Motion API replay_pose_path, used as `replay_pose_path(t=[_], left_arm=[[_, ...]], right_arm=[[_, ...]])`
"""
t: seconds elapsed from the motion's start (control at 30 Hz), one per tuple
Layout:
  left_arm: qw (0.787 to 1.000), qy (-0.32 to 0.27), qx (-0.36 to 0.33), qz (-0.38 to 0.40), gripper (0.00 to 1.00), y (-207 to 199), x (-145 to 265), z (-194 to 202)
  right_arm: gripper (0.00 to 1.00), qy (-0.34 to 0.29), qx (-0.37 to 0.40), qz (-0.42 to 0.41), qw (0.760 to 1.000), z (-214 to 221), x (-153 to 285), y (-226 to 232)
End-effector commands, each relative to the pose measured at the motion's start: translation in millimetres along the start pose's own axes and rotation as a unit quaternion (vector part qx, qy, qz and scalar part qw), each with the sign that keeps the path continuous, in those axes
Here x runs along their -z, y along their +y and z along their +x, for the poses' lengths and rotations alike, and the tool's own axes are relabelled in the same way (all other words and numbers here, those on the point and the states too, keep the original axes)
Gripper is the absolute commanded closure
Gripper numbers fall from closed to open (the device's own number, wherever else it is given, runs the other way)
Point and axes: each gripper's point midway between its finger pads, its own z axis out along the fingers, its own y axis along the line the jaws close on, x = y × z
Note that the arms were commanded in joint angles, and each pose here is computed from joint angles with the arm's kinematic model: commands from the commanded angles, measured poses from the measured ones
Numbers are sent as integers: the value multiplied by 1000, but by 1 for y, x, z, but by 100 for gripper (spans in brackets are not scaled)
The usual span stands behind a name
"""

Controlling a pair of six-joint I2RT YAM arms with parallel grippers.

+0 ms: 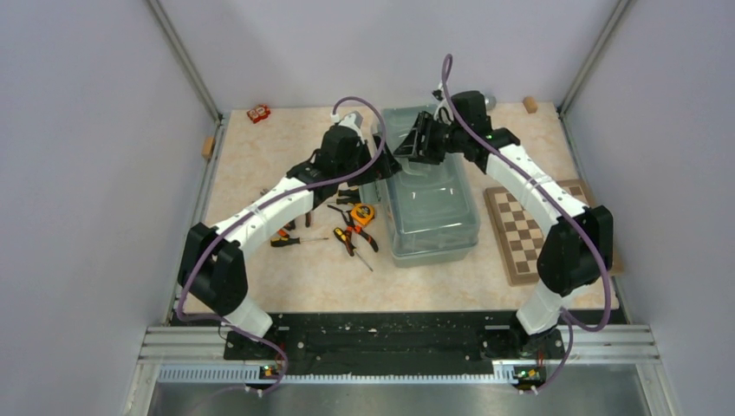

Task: Pack the tool kit

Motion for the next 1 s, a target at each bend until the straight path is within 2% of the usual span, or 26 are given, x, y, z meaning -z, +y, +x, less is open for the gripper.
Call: replay_pose_path(t=[0.0, 0.1, 0.3, 0.4, 0.53, 0.6, 0.67, 0.97], left_arm=[[1000, -14, 0, 5, 5, -2, 7, -4], [1000, -20, -2, 0, 5, 1, 10, -5], [1000, -22, 3, -6, 5, 6, 9, -3], [1000, -19, 9, 4, 5, 1, 5, -4], [1000, -22, 15, 15, 5, -5, 1, -7], [999, -27, 18, 23, 5, -11, 0, -12], [999, -29, 19, 34, 5, -17, 0, -16], [998, -28, 20, 57, 5, -33, -7, -25]], right_arm=[[55, -9, 7, -76, 997, -6, 8, 38], [59, -25, 10, -89, 996, -12, 15, 42], [60, -30, 56, -109, 992, -7, 16, 40], [56, -27, 89, -130, 987, 2, 18, 41], [47, -28, 126, -147, 981, 9, 27, 45], [41, -38, 152, -139, 978, 9, 31, 42], [39, -53, 174, -120, 976, 7, 34, 36], [39, -105, 283, -16, 953, 9, 54, -4]])
